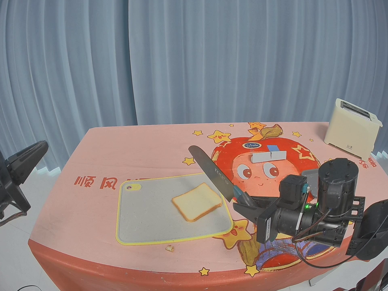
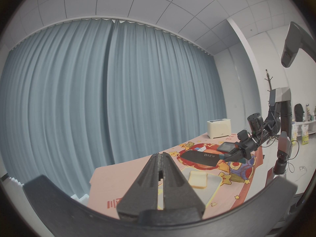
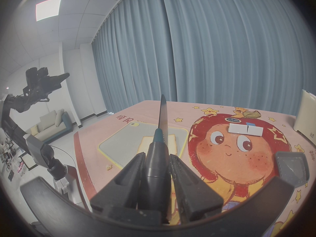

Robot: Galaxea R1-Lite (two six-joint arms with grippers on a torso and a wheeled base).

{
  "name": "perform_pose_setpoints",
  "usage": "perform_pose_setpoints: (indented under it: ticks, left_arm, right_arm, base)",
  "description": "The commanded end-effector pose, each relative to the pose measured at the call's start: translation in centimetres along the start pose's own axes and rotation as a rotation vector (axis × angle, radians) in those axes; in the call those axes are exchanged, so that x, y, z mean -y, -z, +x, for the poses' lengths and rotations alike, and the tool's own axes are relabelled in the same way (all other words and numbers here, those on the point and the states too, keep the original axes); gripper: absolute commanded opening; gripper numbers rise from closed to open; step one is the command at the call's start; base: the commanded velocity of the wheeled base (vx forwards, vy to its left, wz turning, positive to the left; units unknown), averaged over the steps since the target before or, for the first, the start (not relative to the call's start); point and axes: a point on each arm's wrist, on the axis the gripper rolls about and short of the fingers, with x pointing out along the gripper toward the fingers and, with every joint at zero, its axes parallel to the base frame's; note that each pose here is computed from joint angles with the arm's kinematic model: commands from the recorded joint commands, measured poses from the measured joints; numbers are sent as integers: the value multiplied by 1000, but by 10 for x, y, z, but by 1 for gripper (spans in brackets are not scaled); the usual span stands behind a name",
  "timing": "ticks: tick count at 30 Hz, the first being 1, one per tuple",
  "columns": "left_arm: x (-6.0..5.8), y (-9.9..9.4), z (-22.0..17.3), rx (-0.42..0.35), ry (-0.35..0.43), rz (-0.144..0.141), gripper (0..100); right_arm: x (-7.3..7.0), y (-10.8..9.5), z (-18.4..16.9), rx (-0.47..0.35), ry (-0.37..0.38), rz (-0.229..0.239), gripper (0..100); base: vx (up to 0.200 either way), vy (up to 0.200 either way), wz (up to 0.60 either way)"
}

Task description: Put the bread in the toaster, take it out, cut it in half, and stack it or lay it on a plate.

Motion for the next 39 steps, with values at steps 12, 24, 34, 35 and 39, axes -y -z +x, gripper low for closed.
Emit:
perform_pose_setpoints:
  ticks: [12, 24, 34, 35, 39]
  left_arm:
    - [13, 7, 115, 51, 118, -72, 0]
    - [33, -7, 158, 84, 181, -111, 0]
    - [33, 9, 158, 19, 147, -191, 0]
    - [33, 11, 157, 14, 144, -195, 0]
    - [32, 10, 157, 20, 142, -192, 0]
  right_arm:
    - [-9, 2, 0, -10, -31, 8, 0]
    - [-9, 3, 1, -12, -29, 11, 0]
    - [-9, 4, 2, -17, -29, 15, 0]
    - [-9, 4, 2, -19, -30, 14, 0]
    - [-15, 6, 1, -24, -51, 14, 0]
  base:
    - [0, 0, 0]
    - [0, 0, 0]
    - [0, 0, 0]
    - [0, 0, 0]
    - [0, 0, 0]
